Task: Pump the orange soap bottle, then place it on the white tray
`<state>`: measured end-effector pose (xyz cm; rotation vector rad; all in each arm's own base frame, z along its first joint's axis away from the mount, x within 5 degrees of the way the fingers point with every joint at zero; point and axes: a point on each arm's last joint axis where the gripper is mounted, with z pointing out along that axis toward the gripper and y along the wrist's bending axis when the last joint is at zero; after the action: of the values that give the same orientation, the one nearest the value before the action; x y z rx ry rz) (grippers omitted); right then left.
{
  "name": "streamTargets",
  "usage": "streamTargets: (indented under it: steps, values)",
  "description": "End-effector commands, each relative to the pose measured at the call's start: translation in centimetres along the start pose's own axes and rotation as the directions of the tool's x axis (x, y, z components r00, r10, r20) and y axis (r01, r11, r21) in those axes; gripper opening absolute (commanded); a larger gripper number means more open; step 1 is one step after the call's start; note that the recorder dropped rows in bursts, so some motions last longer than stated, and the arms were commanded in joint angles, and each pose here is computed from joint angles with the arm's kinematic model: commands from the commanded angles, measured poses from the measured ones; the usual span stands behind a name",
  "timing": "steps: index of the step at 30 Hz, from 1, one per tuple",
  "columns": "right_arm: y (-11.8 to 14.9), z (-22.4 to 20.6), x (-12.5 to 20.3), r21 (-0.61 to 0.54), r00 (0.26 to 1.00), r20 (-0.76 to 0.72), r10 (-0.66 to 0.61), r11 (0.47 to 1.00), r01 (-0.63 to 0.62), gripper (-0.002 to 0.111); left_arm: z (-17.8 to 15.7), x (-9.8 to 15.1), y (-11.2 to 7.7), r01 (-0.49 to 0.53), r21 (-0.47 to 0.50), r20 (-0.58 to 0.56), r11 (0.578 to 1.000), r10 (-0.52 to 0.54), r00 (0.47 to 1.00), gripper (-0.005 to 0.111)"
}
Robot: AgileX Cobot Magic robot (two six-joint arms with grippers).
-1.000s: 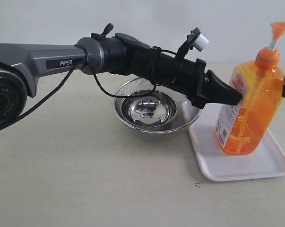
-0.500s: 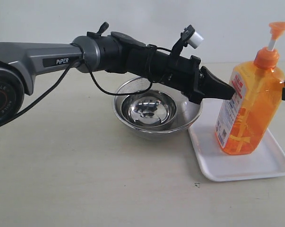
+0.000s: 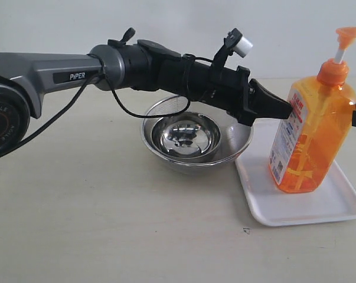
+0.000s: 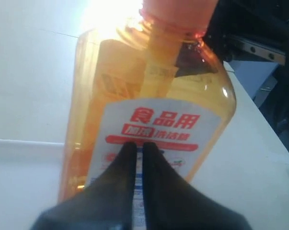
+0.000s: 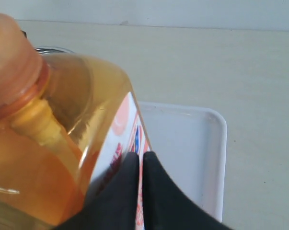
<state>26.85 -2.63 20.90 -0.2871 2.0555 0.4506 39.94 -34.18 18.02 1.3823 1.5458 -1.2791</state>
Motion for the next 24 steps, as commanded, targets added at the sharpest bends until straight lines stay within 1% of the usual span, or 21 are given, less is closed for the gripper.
streamTargets:
  steps: [1, 5, 8, 9, 10, 11, 13, 14, 15, 17, 18, 19, 21, 22, 24]
  values:
    - [0.0, 0.1, 0.0, -0.004, 1.000, -0.007, -0.002, 1.000, 0.002, 0.000, 0.0, -0.4, 0.0, -0.006, -0.010, 0.017, 1.000, 0.006, 1.000, 0.005]
    - [-0.1, 0.1, 0.0, 0.006, 1.000, -0.012, -0.005, 1.000, 0.005, 0.000, 0.0, -0.4, 0.0, -0.006, -0.009, 0.017, 1.000, 0.006, 1.000, 0.005]
    - [-0.7, 0.0, 0.3, 0.076, 0.999, -0.041, -0.004, 0.997, 0.007, 0.000, -1.2, -1.0, 0.4, -0.034, -0.052, 0.002, 0.998, 0.034, 0.999, 0.005]
    - [-1.1, 0.0, 0.4, 0.116, 0.998, -0.057, 0.001, 0.993, 0.006, 0.000, -2.6, -1.9, 0.6, -0.052, -0.074, 0.005, 0.996, 0.052, 0.999, 0.005]
    - [-1.1, 0.0, 0.4, 0.122, 0.998, -0.060, 0.001, 0.993, 0.006, 0.000, -3.4, -2.6, 0.7, -0.045, -0.087, 0.016, 0.995, 0.047, 0.999, 0.005]
    - [-1.2, 0.0, 0.4, 0.128, 0.998, -0.059, 0.001, 0.992, 0.006, 0.000, -5.1, -3.9, 0.7, -0.037, -0.112, 0.037, 0.993, 0.042, 0.998, 0.005]
    - [-1.3, 0.0, 0.1, 0.132, 0.999, -0.051, -0.004, 0.991, 0.010, 0.000, -6.4, -5.2, 0.3, -0.036, -0.116, 0.055, 0.993, 0.042, 0.998, 0.005]
    - [-1.4, 0.0, -0.1, 0.133, 0.999, -0.046, -0.006, 0.991, 0.012, 0.000, -6.9, -5.9, 0.0, -0.041, -0.110, 0.063, 0.993, 0.048, 0.997, 0.007]
    - [-1.4, 0.0, -0.7, 0.131, 1.000, -0.029, -0.010, 0.991, 0.014, 0.000, -7.6, -7.1, -0.7, -0.051, -0.101, 0.075, 0.994, 0.059, 0.995, 0.016]
    - [-1.6, 0.0, -1.3, 0.134, 1.000, -0.015, -0.009, 0.991, 0.011, 0.000, -7.9, -8.0, -1.4, -0.027, -0.099, 0.087, 0.995, 0.036, 0.996, 0.032]
    - [-1.6, 0.0, -1.5, 0.135, 1.000, -0.011, -0.010, 0.991, 0.012, 0.000, -7.8, -8.4, -1.6, -0.012, -0.097, 0.095, 0.995, 0.022, 0.995, 0.039]
    - [-1.6, 0.0, -1.7, 0.136, 1.000, -0.008, -0.016, 0.991, 0.017, 0.000, -7.8, -8.6, -1.8, 0.002, -0.096, 0.099, 0.995, 0.008, 0.995, 0.051]
    - [-1.7, 0.0, -1.9, 0.137, 1.000, -0.002, -0.019, 0.990, 0.019, 0.000, -7.4, -8.8, -2.1, 0.000, -0.088, 0.100, 0.996, 0.009, 0.995, 0.066]
    - [-1.7, 0.0, -2.1, 0.138, 1.000, 0.001, -0.022, 0.990, 0.021, 0.000, -7.2, -8.8, -2.2, 0.016, -0.086, 0.099, 0.996, -0.008, 0.995, 0.071]
    - [-1.8, 0.0, -2.5, 0.140, 0.999, 0.010, -0.030, 0.990, 0.028, 0.000, -6.7, -8.8, -2.3, 0.035, -0.085, 0.098, 0.996, -0.027, 0.995, 0.073]
